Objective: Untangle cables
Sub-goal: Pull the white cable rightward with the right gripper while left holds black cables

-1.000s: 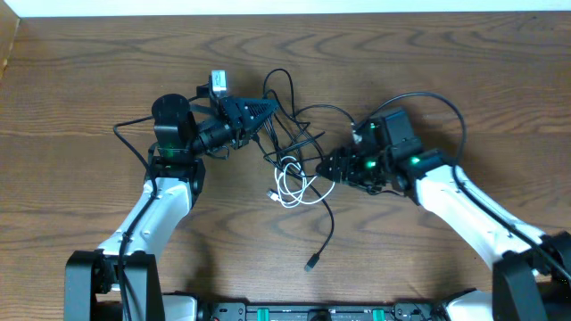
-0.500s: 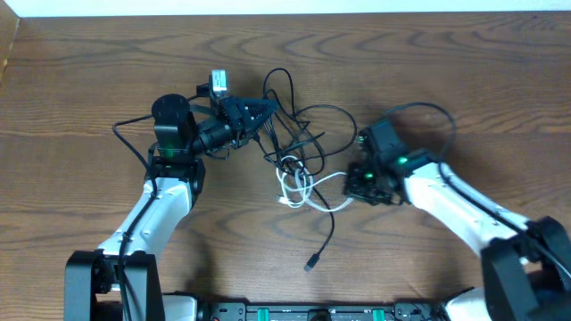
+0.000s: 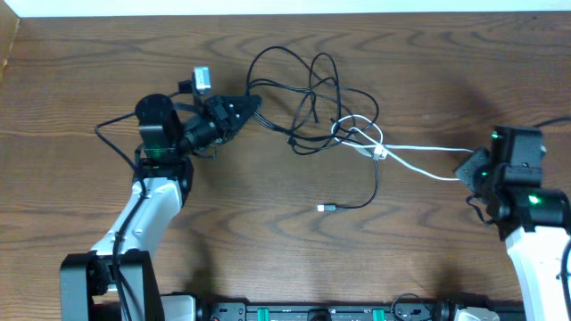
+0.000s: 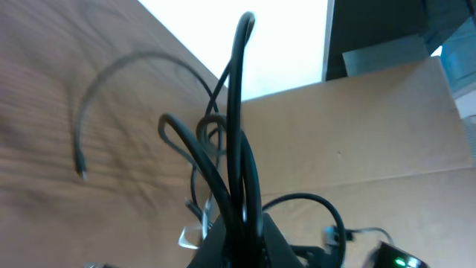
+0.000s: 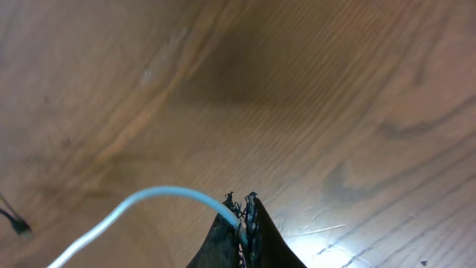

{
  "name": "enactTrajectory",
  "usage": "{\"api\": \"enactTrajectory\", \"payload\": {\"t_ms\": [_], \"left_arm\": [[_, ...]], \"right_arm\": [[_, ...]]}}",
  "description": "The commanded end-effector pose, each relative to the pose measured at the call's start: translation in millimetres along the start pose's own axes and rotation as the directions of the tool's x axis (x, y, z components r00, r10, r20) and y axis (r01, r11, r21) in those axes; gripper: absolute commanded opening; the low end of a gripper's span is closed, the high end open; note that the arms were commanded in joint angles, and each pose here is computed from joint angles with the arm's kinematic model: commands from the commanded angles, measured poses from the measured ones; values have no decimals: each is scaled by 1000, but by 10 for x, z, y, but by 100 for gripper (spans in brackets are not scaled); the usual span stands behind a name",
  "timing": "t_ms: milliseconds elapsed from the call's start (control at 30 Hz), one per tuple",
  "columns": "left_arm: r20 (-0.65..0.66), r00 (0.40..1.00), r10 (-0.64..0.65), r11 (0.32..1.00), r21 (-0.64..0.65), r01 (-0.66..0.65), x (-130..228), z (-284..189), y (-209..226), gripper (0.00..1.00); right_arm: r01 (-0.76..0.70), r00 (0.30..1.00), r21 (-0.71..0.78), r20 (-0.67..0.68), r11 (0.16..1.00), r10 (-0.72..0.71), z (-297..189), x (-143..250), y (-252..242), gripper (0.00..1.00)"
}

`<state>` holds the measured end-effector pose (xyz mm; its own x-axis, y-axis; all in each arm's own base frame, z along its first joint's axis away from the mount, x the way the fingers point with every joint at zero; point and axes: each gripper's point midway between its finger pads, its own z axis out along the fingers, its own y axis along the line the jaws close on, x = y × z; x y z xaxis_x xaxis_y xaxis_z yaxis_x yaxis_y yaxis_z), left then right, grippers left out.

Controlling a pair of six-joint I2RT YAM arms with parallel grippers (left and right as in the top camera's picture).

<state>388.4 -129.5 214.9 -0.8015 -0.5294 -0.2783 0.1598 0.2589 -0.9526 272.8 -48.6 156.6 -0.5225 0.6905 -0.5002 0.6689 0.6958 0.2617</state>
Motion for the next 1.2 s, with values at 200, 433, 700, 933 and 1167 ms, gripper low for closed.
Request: {"api": "enactTrajectory", "payload": {"t_ms": [200,433,700,933,1167], "left_arm": [[181,983,-37,981,-182,71,-444,-485,551,8],[309,927,-214,869,-374,325,-370,-774,1159,8],[486,865,-127,753,-520,403,-527,-1077,1526,8],[578,815,-27,686,-582,436,-666,-1302,1666,8],[99,951,291,891,-389,-232,-454,-693,937,8]], "right_arm": [[-35,997,52,66,998,31,-102,-163,-215,1],[-34,998,55,63,998,30,-100,-156,-220,1],[-35,996,138,91,990,23,-117,-185,-382,1],[-66,993,175,106,982,48,-133,-230,-510,1],[29,996,38,87,999,-32,-193,-263,-321,1]]}}
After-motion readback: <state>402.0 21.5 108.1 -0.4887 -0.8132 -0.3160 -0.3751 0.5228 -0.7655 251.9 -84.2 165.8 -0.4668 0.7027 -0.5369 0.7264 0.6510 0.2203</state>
